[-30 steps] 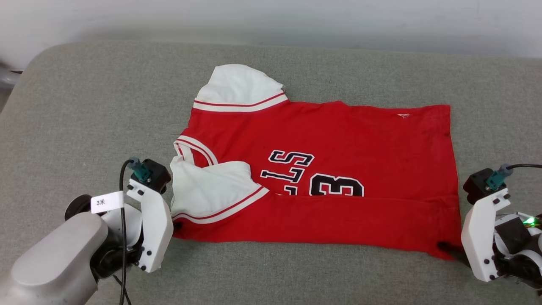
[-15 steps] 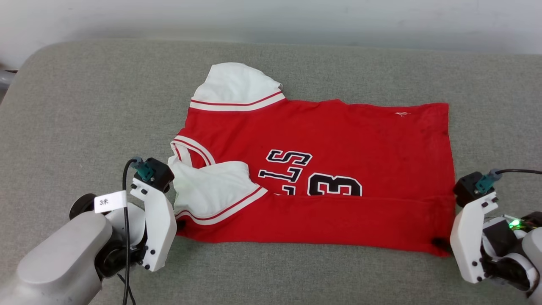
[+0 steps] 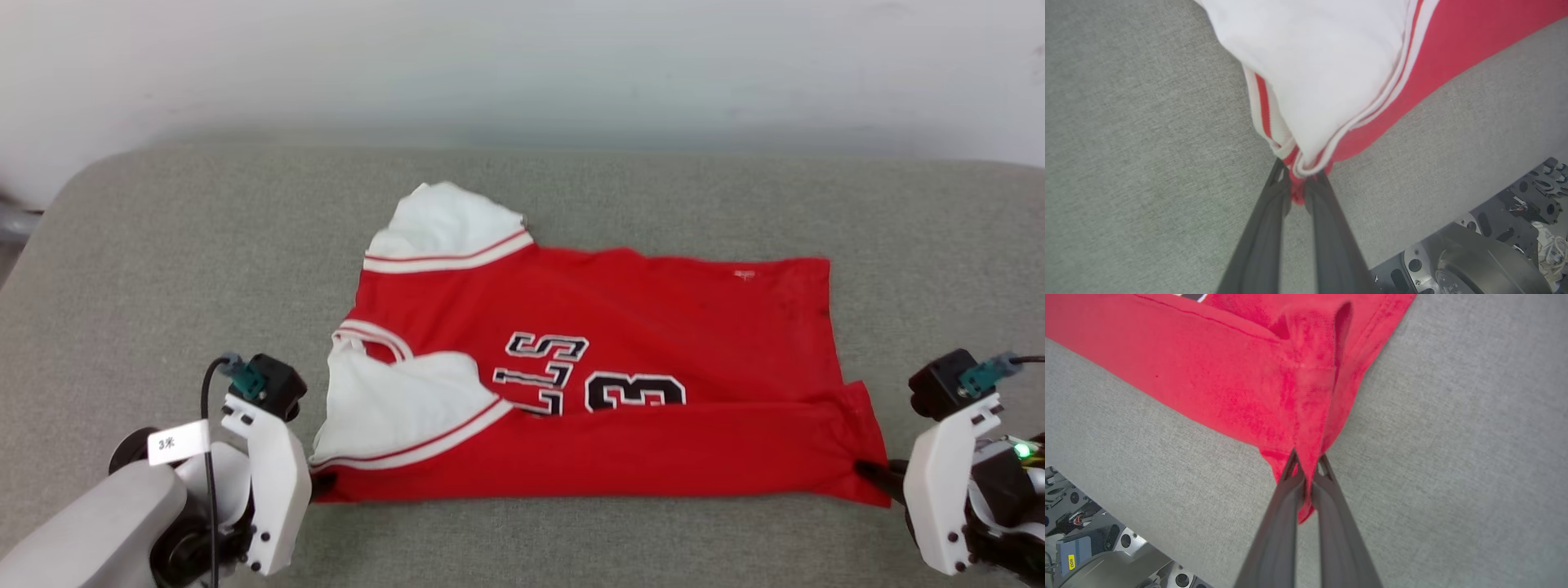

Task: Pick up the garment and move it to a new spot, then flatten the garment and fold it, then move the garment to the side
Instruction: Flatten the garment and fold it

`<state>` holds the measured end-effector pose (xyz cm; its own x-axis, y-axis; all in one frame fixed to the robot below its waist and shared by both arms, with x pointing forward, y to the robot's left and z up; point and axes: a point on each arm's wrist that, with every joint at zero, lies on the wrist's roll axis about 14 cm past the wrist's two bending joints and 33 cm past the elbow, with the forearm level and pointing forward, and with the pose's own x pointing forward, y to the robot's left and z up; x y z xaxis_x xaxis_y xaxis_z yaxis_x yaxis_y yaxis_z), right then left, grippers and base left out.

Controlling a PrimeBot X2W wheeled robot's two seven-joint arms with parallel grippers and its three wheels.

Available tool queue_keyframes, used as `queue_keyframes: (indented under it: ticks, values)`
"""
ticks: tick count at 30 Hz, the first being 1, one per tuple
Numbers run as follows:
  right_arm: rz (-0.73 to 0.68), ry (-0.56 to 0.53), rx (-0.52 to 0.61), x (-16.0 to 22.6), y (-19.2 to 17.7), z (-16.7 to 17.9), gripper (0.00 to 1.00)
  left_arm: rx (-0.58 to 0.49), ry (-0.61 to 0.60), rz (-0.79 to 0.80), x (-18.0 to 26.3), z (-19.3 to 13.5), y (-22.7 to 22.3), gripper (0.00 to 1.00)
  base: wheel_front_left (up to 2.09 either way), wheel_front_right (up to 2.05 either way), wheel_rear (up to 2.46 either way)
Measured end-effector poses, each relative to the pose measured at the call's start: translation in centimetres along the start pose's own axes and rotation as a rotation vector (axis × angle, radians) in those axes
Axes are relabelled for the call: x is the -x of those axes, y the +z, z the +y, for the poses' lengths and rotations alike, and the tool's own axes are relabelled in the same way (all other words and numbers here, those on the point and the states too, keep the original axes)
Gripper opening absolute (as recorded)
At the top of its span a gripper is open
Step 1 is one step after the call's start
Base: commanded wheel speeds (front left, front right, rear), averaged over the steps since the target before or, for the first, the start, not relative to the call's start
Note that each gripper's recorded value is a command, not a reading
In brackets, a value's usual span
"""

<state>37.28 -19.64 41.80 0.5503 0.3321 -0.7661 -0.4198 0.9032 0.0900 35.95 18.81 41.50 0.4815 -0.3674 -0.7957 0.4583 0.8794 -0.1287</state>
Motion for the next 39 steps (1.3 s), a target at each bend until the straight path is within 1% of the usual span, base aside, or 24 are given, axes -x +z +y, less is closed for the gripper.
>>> queue_keyframes:
  ticks: [3,9,16,21,29,33,34,35,36,39]
  values:
    - [-0.026,-0.009,0.008,1.5,-0.1,0.0,0.0,-0.003,0.001,-0.012,0.7,-0.4,-0.3,0.0,0.0,0.0,0.0]
    - [-0.05,-0.003,-0.013,3.5,-1.3,0.6,0.0,0.005,-0.006,-0.02,1.8,-1.4,-1.5,0.0,0.0,0.0,0.0]
    - [0.015,-0.006,-0.056,4.7,-4.7,0.9,0.0,0.056,-0.019,0.017,2.2,-2.7,-4.4,0.0,0.0,0.0,0.0]
    - [0.065,-0.008,-0.1,4.6,-6.5,1.0,0.0,0.091,-0.029,0.061,1.8,-3.1,-6.2,0.0,0.0,0.0,0.0]
    - [0.175,0.005,-0.15,2.8,-9.6,1.7,0.0,0.156,-0.034,0.125,0.0,-2.9,-8.2,0.0,0.0,0.0,0.0]
    - [0.19,0.002,-0.167,2.0,-10.4,1.8,0.0,0.173,-0.027,0.131,-0.5,-2.6,-8.7,0.0,0.0,0.0,0.0]
    - [0.183,-0.003,-0.168,1.8,-10.4,1.8,0.1,0.179,-0.023,0.126,-0.5,-2.5,-8.7,0.11,0.0,0.0,0.0]
    - [0.173,-0.005,-0.17,1.7,-10.3,1.8,1.0,0.181,-0.021,0.12,-0.6,-2.4,-8.7,0.75,0.0,0.0,0.0]
    - [0.148,-0.007,-0.175,1.6,-10.0,1.8,1.0,0.182,-0.015,0.11,-0.5,-2.3,-8.6,1.0,0.0,0.0,0.0]
    - [0.066,-0.006,-0.19,1.5,-8.7,2.0,1.0,0.171,0.004,0.075,-0.1,-1.9,-8.1,1.0,0.0,0.0,0.0]
